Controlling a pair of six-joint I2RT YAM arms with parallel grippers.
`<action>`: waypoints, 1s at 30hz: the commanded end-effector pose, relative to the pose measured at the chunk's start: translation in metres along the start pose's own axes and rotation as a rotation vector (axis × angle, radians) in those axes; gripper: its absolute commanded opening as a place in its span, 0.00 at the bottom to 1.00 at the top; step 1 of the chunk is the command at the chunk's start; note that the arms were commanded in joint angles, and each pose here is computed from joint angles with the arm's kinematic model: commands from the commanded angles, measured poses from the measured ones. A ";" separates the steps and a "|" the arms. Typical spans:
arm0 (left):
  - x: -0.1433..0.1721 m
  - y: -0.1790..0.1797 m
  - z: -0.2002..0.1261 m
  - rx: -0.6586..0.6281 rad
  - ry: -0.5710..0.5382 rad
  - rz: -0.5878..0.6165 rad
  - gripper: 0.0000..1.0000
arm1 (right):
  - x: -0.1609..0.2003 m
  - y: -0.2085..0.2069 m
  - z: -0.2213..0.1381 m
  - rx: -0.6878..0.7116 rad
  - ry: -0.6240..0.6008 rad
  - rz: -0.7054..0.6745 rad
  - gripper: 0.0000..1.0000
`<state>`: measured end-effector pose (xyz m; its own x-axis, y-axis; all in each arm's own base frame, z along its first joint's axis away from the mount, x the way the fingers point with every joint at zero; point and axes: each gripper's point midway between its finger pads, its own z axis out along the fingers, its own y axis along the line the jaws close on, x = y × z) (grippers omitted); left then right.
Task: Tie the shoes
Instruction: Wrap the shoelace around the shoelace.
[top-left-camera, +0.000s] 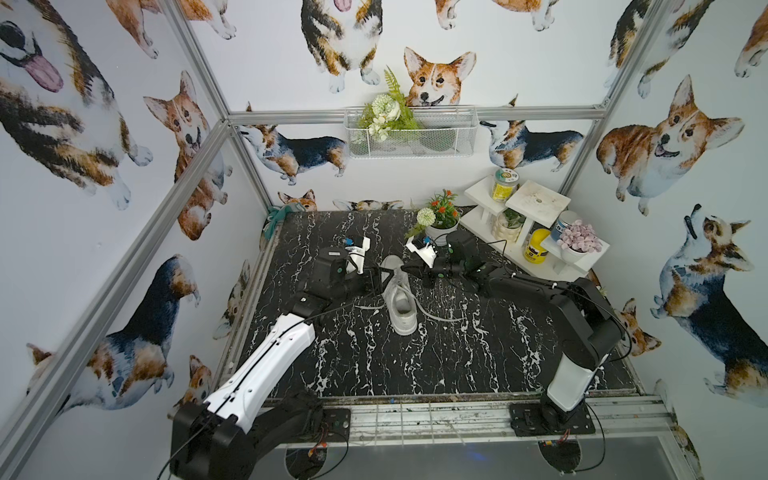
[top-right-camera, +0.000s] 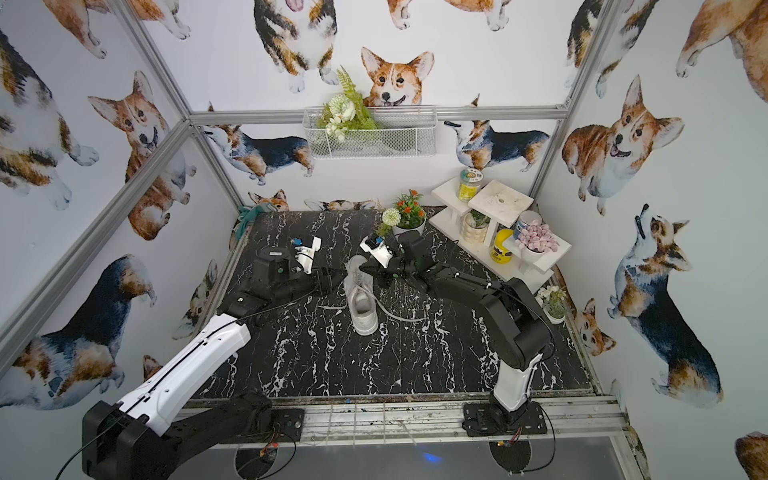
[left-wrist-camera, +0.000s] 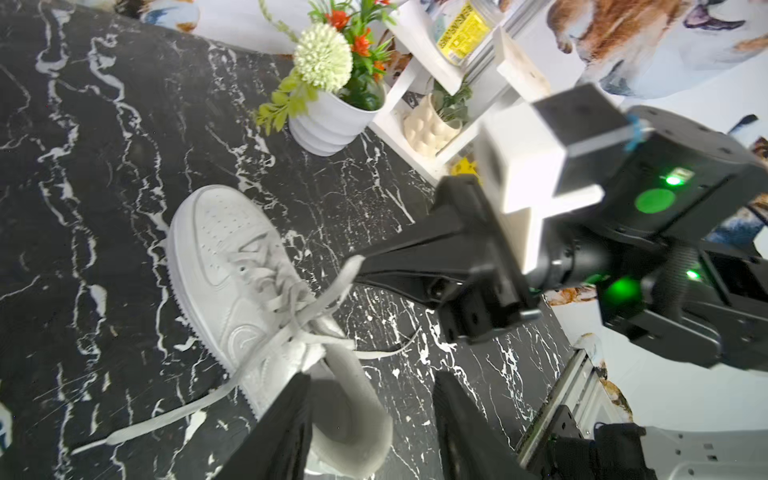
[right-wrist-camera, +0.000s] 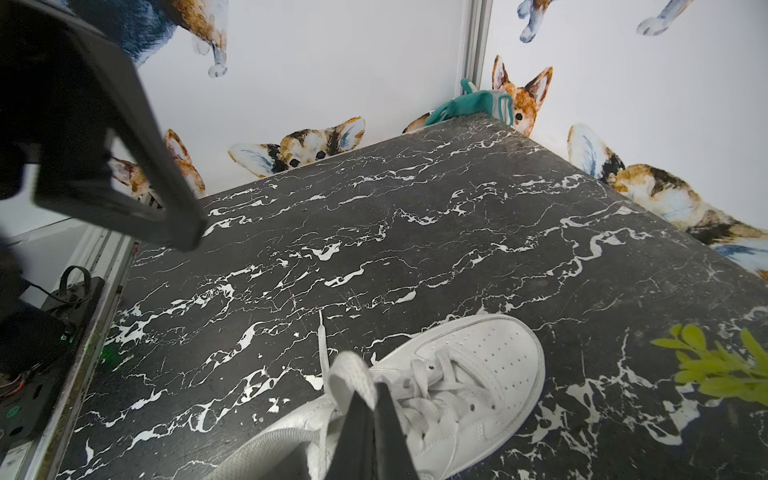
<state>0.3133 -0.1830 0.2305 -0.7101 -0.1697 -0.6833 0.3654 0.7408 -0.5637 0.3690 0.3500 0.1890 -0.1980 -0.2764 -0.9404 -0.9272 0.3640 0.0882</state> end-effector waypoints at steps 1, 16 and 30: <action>-0.005 -0.003 0.005 0.071 0.016 0.021 0.54 | -0.008 -0.001 -0.003 0.011 -0.024 -0.018 0.00; -0.012 -0.002 0.047 0.162 0.061 -0.036 0.49 | -0.008 0.003 -0.002 0.012 -0.013 -0.039 0.00; -0.011 0.001 0.071 0.160 0.093 -0.050 0.30 | -0.010 0.009 -0.001 -0.005 -0.021 -0.049 0.00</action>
<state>0.3609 -0.2243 0.2001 -0.7912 -0.1354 -0.5964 0.3995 0.6239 -0.6716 0.3643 0.3527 0.1917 -0.1821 -0.2829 -0.9417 -0.9285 0.3648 0.0699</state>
